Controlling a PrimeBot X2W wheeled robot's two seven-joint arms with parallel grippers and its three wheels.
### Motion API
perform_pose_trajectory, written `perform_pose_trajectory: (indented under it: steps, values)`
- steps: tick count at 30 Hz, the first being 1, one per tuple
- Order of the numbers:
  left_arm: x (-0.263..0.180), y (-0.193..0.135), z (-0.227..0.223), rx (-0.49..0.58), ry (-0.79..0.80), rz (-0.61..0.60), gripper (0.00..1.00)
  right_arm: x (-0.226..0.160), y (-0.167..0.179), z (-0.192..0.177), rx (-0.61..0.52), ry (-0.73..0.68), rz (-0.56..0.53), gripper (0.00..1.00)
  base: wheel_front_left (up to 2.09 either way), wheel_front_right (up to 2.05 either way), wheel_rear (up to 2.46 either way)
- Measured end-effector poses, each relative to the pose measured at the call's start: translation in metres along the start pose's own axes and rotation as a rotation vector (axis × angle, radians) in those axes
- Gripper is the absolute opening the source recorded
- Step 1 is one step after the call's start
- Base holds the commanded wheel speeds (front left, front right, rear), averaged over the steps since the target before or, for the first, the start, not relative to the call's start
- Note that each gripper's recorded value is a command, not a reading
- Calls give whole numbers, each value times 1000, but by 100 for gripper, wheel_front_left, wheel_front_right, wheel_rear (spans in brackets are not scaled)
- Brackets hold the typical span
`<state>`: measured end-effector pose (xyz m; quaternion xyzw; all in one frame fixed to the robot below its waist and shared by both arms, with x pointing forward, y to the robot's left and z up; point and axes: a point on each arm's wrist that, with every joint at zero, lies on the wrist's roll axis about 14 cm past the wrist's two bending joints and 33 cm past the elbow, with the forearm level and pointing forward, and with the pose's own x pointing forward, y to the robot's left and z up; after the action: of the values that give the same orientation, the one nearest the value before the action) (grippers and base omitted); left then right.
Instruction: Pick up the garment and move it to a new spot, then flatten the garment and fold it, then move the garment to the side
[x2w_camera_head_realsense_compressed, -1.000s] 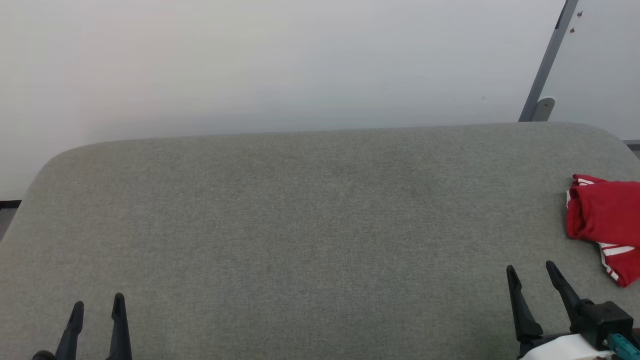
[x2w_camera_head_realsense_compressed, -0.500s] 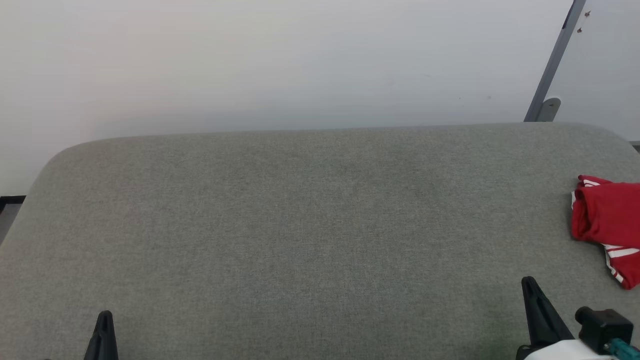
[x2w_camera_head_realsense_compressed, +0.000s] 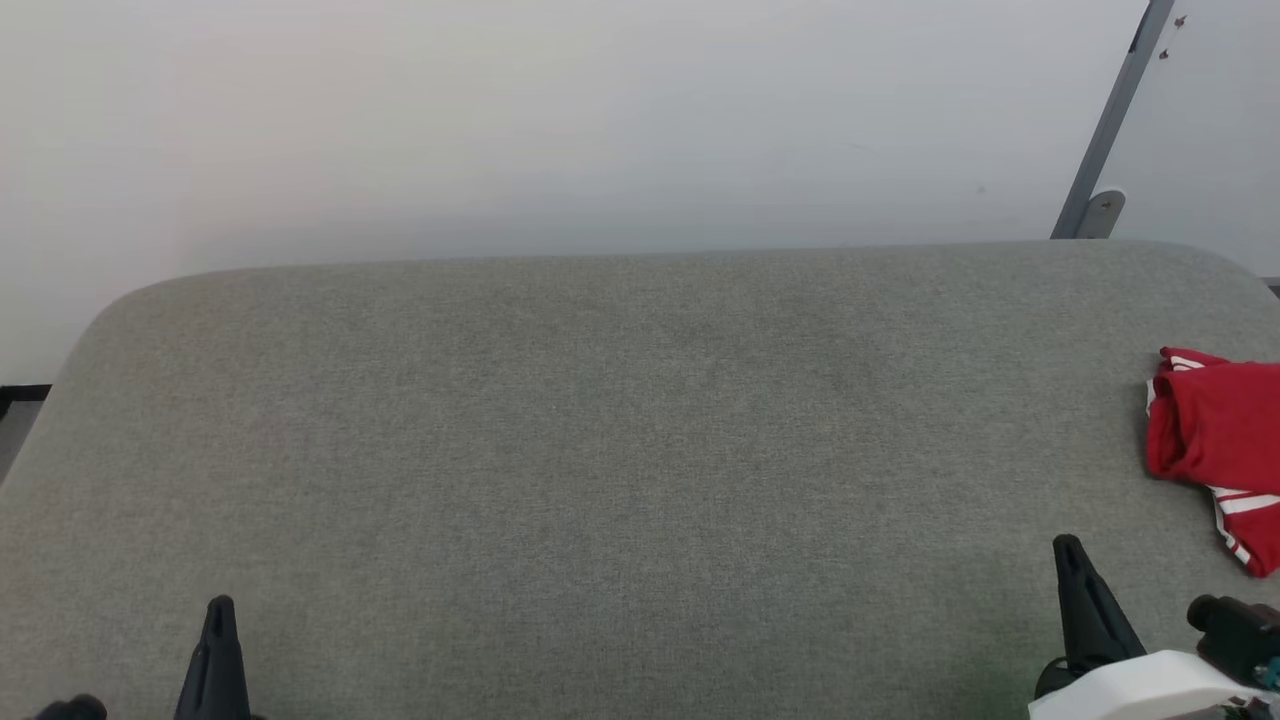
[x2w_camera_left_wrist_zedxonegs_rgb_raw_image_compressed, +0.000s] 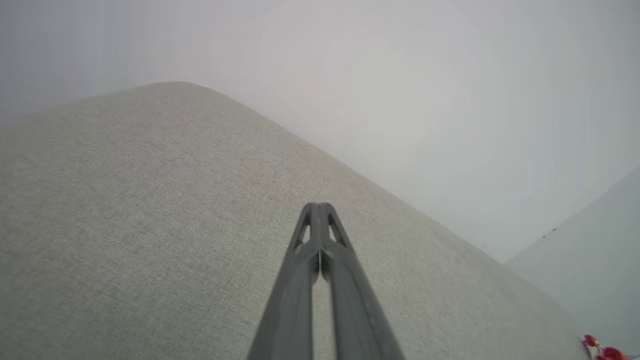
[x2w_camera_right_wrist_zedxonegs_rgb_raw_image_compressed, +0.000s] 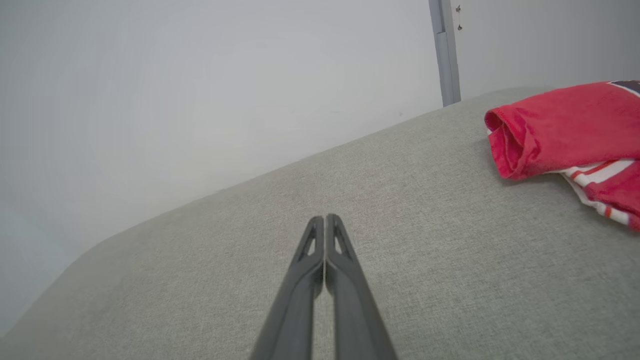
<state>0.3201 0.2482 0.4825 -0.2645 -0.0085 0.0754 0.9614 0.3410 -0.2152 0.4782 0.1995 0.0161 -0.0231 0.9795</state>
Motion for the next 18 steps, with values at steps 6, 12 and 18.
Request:
perform_pose_trajectory:
  steps: [6,12,18]
  values:
    - [6,-3,-1,-94,5,4,0,2,-1,0,102,5,-17,0,0,0,0]
    - [10,-7,-4,-180,17,8,0,7,0,2,198,2,-23,0,0,0,0]
    - [14,-10,-5,-255,24,8,0,10,1,3,286,2,-29,0,0,0,0]
